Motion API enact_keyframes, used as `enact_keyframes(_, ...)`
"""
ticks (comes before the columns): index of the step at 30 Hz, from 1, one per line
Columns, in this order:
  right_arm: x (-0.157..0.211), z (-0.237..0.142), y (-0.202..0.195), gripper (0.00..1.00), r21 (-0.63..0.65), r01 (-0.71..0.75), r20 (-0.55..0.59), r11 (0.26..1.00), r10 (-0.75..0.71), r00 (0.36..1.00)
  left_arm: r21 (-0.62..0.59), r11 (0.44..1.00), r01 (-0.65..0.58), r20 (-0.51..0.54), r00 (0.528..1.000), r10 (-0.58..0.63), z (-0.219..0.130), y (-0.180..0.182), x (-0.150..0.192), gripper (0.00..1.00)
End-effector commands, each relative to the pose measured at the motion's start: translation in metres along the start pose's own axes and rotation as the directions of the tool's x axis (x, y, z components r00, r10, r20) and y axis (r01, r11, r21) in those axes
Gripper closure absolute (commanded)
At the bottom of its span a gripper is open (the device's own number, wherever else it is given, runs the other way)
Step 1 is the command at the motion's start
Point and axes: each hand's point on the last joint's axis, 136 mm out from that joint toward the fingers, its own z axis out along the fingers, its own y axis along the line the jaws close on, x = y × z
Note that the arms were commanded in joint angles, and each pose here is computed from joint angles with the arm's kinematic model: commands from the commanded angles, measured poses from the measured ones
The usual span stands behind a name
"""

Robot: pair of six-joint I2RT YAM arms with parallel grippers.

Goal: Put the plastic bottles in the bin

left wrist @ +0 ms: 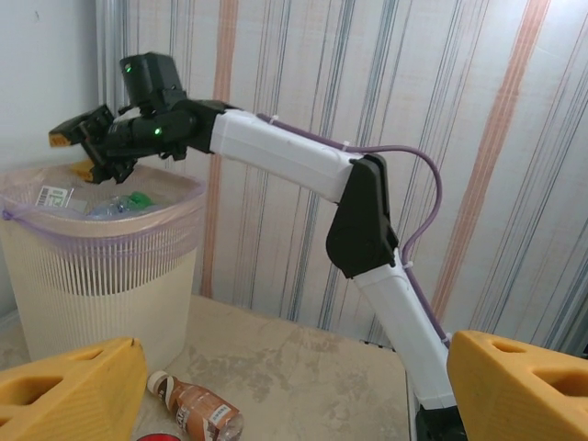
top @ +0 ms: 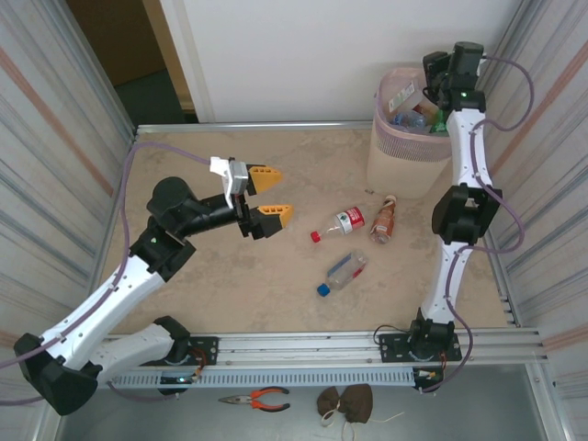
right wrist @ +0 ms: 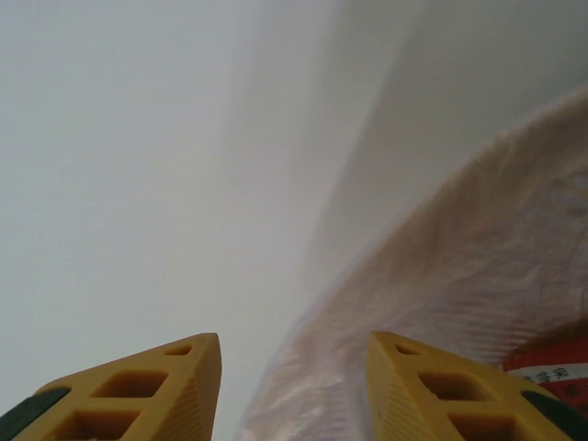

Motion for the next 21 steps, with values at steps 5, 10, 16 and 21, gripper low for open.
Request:
enact_keyframes(5, 0.064, 0.036, -0.029, 0.62, -0.002, 0.044, -0.222, 0.999, -0.044, 0.974, -0.013, 1.0, 0.0, 0.031, 1.0, 0.0, 0.0, 0.004, -0.008, 0.15)
enact_keyframes(10, 0.041, 0.016, -0.013, 0.62, -0.023, 0.082, -0.147, 0.996, -0.085, 0.985, -0.01, 1.0, 0.005, 0.027, 1.0, -0.005, -0.001, 0.003, -0.008, 0.15)
enact_keyframes(16, 0.009, -0.027, 0.024, 0.6, -0.053, 0.185, -0.048, 0.981, -0.188, 0.981, -0.013, 1.0, 0.012, 0.024, 1.0, -0.012, -0.001, 0.003, -0.007, 0.16)
enact_keyframes(21, -0.001, -0.057, 0.04, 0.58, -0.043, 0.265, -0.007, 0.963, -0.266, 0.964, -0.019, 0.999, 0.029, 0.013, 1.0, -0.028, -0.001, 0.004, -0.006, 0.16)
